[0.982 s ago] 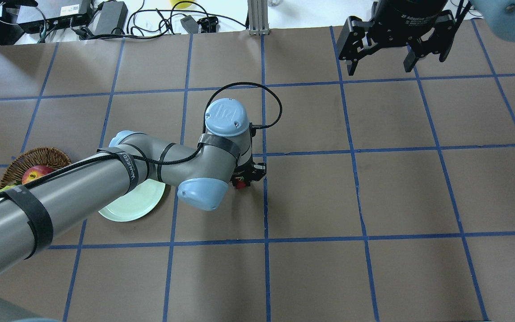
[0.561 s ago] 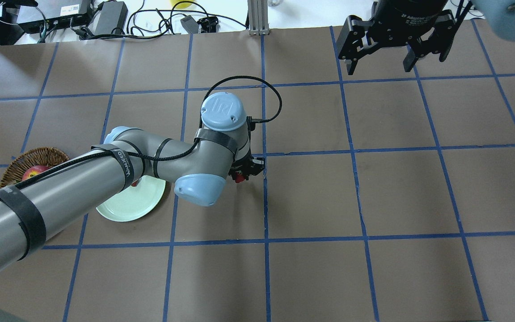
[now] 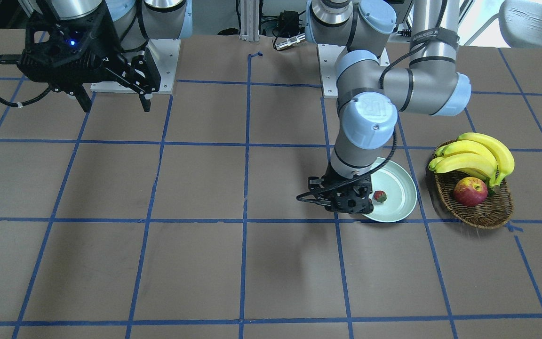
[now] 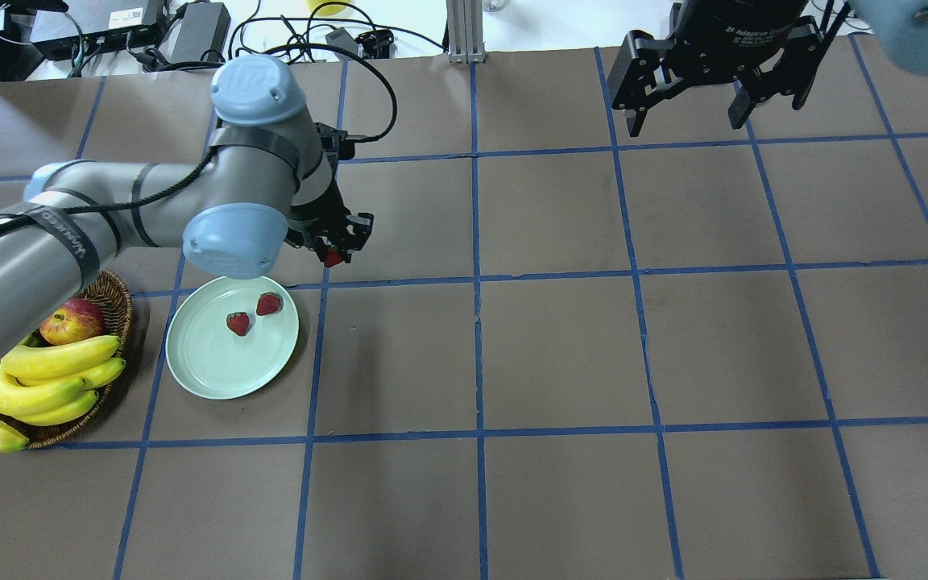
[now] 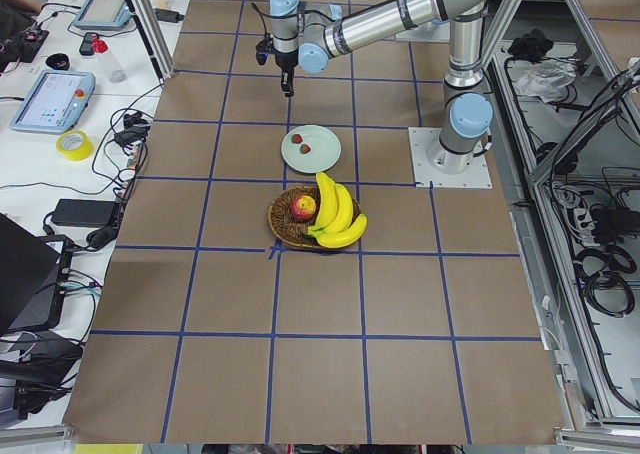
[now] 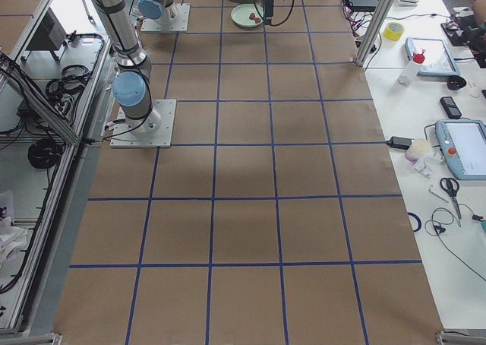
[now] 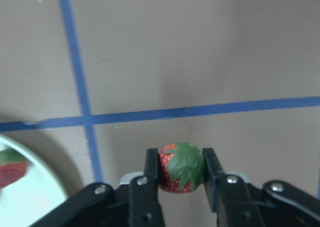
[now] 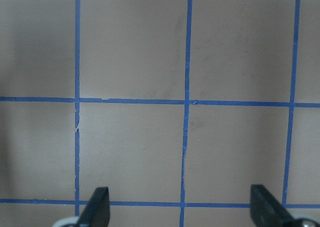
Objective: Collect all strawberries into plate
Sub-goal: 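Carry the strawberry over the green plate and open the left gripper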
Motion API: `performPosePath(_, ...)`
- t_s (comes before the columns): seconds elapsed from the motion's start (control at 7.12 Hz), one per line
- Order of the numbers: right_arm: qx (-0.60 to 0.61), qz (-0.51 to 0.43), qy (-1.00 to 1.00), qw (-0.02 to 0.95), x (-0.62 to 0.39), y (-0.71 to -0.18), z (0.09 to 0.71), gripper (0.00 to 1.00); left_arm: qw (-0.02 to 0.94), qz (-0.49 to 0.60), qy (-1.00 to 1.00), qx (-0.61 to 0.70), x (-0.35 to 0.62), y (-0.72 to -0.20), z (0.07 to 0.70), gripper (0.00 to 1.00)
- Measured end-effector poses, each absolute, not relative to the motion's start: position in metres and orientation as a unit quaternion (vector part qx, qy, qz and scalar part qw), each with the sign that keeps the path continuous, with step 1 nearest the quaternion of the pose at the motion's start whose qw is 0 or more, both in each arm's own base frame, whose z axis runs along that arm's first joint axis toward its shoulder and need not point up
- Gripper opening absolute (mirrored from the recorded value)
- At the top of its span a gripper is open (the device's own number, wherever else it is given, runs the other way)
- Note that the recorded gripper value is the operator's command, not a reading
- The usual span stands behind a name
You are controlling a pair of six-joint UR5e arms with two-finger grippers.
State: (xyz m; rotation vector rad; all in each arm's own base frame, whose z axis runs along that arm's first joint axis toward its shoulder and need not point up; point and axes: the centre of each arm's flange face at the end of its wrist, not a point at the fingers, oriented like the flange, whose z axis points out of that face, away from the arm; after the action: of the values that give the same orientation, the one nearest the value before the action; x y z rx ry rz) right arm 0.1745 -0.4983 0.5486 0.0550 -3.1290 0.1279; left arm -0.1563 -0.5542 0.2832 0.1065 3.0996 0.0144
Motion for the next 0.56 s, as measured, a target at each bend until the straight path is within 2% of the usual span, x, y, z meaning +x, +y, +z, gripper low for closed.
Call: performPosePath(0.56, 0.013, 0.041, -0.999, 0.004, 0.175, -0.496, 0.55, 1.0, 0.014, 0.051, 0.998, 0.043, -0.025, -0.548, 0.266, 0.0)
